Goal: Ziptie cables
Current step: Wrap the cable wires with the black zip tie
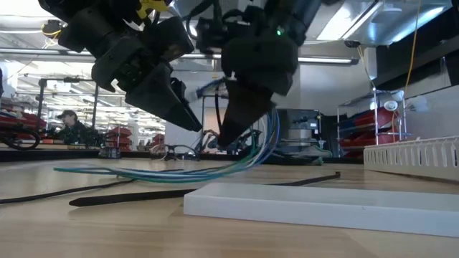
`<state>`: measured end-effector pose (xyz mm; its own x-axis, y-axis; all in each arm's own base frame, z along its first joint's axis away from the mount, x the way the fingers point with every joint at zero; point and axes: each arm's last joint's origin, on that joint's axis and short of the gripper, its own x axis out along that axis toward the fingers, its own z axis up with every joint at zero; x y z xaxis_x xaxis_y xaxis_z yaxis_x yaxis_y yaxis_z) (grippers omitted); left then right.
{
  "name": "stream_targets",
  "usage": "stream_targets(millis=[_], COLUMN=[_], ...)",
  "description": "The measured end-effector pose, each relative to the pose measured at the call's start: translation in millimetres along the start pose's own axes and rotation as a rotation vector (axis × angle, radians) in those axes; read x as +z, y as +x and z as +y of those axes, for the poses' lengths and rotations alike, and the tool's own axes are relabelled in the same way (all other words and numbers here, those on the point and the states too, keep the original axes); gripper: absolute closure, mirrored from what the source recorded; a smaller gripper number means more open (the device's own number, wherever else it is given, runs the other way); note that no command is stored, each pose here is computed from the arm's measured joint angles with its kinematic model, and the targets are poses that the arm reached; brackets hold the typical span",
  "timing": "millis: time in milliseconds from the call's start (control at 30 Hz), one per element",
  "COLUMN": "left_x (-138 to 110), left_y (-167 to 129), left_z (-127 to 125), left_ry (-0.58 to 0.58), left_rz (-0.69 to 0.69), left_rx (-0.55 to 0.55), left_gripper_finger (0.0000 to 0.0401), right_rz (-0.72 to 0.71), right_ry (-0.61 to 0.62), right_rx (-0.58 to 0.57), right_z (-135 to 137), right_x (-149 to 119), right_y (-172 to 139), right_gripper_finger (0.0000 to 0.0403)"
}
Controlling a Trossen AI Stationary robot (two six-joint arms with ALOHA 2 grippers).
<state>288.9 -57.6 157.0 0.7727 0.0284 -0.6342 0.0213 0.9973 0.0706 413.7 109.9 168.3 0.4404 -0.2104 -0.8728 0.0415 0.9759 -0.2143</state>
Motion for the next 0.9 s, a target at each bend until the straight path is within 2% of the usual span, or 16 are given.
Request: stream_targets(millis=[233, 667, 900], left_x=[-0.2, -2.0, -2.2], left_y=[0.0, -0.1, -0.1], left_z=[-0.1, 0.0, 0.1], left_ry=[0.015, 0.040, 0.034], left_rz=[0.002, 0.020, 0.023], left_rx=[0.000, 0.001, 0.001], left_gripper_finger=[0.0247, 0.0359, 0.0365], right_rz=[0.070, 0.084, 0.066], right_ry=[-0.021, 0.001, 0.014], right_rx=[-0.016, -0.020, -0.016], right_z=[-3.0, -3.3, -1.7], right_x=[-0.5, -2.1, -5.8], right_y=[-7.3, -7.1, -0.4], right_gripper_finger=[0.0164, 0.0164, 0.0164])
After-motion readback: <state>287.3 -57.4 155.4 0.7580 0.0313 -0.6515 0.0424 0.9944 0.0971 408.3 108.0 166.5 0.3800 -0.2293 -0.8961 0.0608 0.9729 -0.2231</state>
